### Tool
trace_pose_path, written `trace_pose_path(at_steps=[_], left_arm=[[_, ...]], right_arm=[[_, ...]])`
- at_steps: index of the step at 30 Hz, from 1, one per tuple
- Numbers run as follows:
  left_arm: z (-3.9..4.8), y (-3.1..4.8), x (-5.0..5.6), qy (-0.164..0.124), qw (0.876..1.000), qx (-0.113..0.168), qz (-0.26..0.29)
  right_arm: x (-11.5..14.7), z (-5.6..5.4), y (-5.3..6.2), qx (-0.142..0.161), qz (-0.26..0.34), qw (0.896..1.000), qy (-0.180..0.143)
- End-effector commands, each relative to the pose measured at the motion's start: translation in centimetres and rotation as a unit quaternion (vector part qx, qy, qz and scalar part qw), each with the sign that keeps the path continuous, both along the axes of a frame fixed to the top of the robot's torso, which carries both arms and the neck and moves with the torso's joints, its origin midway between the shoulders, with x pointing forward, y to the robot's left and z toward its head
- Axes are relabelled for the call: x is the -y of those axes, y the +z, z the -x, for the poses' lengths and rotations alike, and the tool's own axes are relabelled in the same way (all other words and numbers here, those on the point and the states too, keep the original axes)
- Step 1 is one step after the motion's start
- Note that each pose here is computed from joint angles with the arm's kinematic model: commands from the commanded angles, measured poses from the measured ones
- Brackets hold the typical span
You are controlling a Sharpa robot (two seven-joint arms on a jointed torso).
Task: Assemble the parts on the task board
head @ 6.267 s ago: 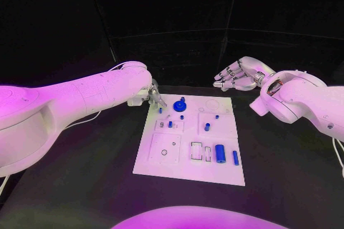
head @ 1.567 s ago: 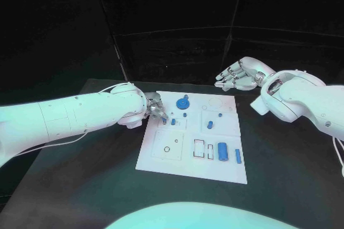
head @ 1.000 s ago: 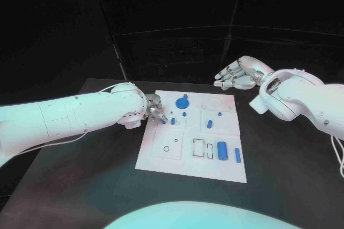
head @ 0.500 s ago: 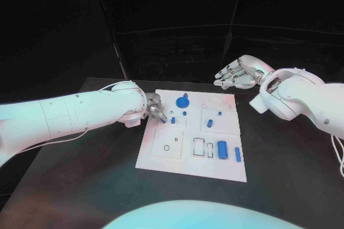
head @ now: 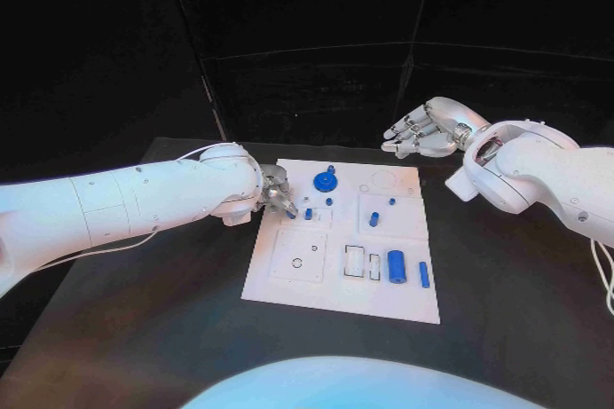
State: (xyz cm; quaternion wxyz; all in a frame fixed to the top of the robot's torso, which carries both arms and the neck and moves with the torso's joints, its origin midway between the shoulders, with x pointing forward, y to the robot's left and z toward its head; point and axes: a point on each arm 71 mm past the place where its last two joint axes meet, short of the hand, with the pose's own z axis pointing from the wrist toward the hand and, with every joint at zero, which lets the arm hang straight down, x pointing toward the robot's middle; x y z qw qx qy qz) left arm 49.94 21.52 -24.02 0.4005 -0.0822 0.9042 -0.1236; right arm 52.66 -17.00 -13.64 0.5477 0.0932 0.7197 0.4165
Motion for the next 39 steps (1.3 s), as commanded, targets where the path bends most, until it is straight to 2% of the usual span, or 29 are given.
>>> trace_pose_path(at_steps=[1,10,20,39], left_arm=[[0.36,-0.49,0.33,-0.020,0.999,-0.023,-0.016],[0.39,-0.75,0.43,-0.033,0.998,-0.029,-0.033],[0.02,-0.87,0.29,-0.029,0.998,-0.029,-0.038],[-0.23,-1.03,1.00,-0.038,0.998,-0.037,-0.043]], right_arm=[[-0.09,0.04,0.16,0.003,-0.001,1.000,0.004],[-0.04,0.07,0.16,0.003,0.000,1.000,0.004],[-0.01,0.11,0.17,0.003,0.000,1.000,0.004],[-0.17,0.17,0.17,0.001,0.000,1.000,0.007]])
